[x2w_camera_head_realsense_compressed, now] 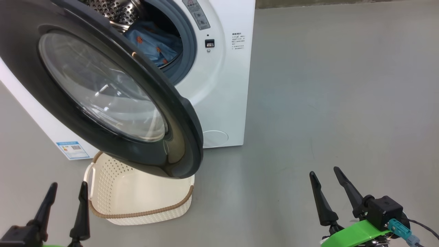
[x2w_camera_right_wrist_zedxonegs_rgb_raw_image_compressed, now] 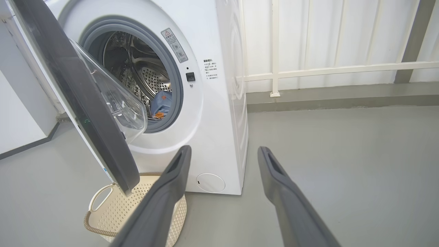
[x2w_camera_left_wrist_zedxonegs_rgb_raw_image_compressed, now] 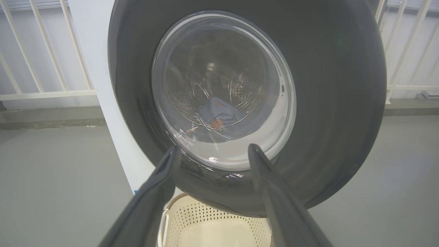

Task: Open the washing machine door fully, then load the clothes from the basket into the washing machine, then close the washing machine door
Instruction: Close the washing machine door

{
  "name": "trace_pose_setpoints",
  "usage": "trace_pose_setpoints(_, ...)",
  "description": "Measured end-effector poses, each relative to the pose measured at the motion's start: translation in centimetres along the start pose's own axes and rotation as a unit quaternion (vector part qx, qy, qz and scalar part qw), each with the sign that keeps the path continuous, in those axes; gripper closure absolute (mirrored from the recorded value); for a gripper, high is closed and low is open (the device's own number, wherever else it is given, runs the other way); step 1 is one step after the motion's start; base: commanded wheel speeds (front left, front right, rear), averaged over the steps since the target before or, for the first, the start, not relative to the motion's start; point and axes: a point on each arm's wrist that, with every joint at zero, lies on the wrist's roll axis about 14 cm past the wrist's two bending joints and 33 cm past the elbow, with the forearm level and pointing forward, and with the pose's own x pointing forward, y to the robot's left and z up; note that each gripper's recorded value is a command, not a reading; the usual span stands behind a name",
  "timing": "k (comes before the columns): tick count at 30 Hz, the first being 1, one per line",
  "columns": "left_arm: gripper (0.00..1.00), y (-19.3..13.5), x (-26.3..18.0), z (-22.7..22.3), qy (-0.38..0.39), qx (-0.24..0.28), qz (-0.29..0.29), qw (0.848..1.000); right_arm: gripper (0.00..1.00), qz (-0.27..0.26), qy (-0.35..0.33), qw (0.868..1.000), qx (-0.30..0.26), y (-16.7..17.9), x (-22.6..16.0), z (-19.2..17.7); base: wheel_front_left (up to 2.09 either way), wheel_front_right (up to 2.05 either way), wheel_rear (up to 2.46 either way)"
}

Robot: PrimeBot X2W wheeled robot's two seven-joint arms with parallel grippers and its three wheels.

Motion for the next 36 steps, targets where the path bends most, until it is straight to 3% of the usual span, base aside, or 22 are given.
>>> trace_pose_setpoints(36,0.00,0.5,-3.2,-1.5,0.022,0.014,0.037,0.999,0.00,-0.007,-0.009,1.000,-0.002,-0.2,-1.2,0.7,0.00,0.00,0.00)
